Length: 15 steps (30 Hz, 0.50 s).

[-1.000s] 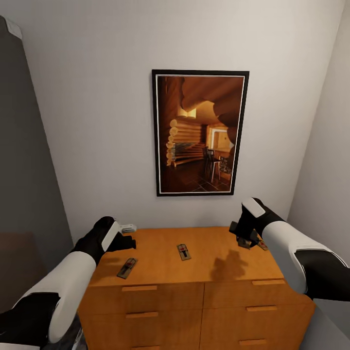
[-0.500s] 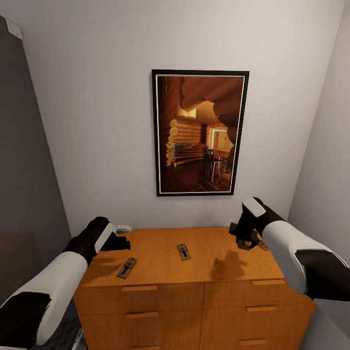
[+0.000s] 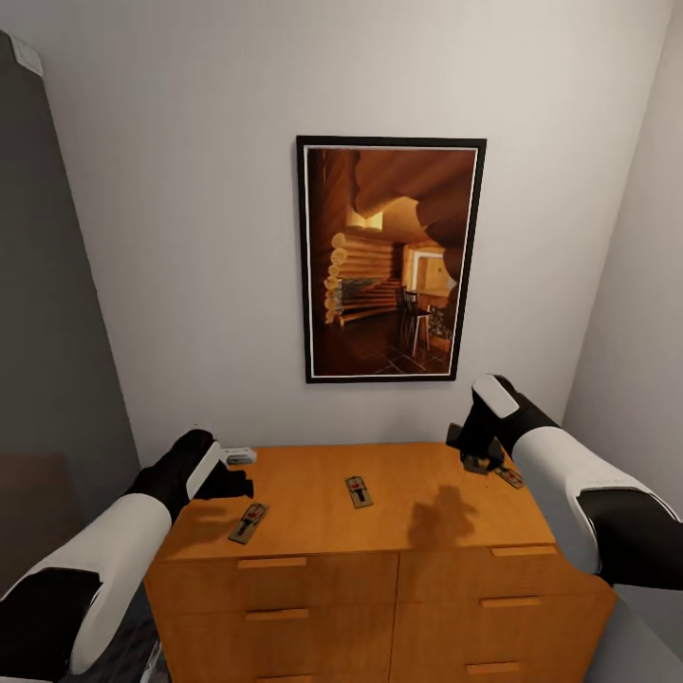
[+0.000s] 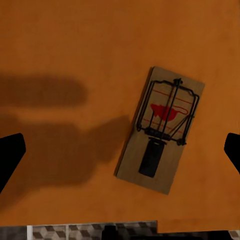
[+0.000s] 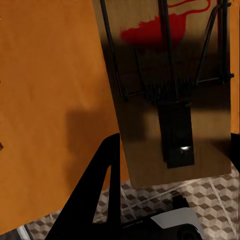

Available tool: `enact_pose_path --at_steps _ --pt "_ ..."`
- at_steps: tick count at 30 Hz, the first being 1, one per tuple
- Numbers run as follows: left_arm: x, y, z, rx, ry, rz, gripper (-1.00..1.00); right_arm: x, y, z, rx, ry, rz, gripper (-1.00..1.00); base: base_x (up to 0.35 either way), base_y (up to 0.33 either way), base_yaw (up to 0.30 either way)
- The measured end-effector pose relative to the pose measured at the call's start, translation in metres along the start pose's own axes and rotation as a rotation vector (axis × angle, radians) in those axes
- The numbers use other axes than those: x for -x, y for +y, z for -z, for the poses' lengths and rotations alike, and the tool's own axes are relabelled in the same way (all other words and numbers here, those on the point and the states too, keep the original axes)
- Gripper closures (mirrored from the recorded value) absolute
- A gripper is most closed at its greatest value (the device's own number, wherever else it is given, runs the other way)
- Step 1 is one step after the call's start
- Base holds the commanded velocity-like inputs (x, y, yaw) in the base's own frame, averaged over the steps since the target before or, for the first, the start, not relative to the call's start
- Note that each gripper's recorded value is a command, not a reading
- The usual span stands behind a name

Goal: Take the four mousetraps from the cabinet in the bathroom and place them on the bathroom floor. Make sure all four end up on the same floor surface, and ensure that at least two of them are either under or directly next to the same bathroom sink.

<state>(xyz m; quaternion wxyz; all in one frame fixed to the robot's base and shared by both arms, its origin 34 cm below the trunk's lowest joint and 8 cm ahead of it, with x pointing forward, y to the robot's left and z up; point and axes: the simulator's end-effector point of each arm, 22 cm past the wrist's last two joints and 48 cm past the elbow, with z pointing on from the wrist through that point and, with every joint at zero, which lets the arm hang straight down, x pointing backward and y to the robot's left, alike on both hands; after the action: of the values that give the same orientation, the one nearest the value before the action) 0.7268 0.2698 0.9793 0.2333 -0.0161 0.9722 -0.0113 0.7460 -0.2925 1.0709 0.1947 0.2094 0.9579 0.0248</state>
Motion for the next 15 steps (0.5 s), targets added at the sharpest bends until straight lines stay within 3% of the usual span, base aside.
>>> enact_pose_path --at_steps 9,15 --pt "-0.001 0.0 0.0 0.003 0.002 -0.005 -1.0 0.019 -0.005 0.013 -0.005 -0.057 0.005 1.0 0.0 0.0 0.0" --pt "-0.001 -0.001 -0.001 0.035 0.003 -0.064 -1.0 0.023 -0.014 0.014 -0.017 -0.064 -0.001 1.0 0.0 0.0 0.0"
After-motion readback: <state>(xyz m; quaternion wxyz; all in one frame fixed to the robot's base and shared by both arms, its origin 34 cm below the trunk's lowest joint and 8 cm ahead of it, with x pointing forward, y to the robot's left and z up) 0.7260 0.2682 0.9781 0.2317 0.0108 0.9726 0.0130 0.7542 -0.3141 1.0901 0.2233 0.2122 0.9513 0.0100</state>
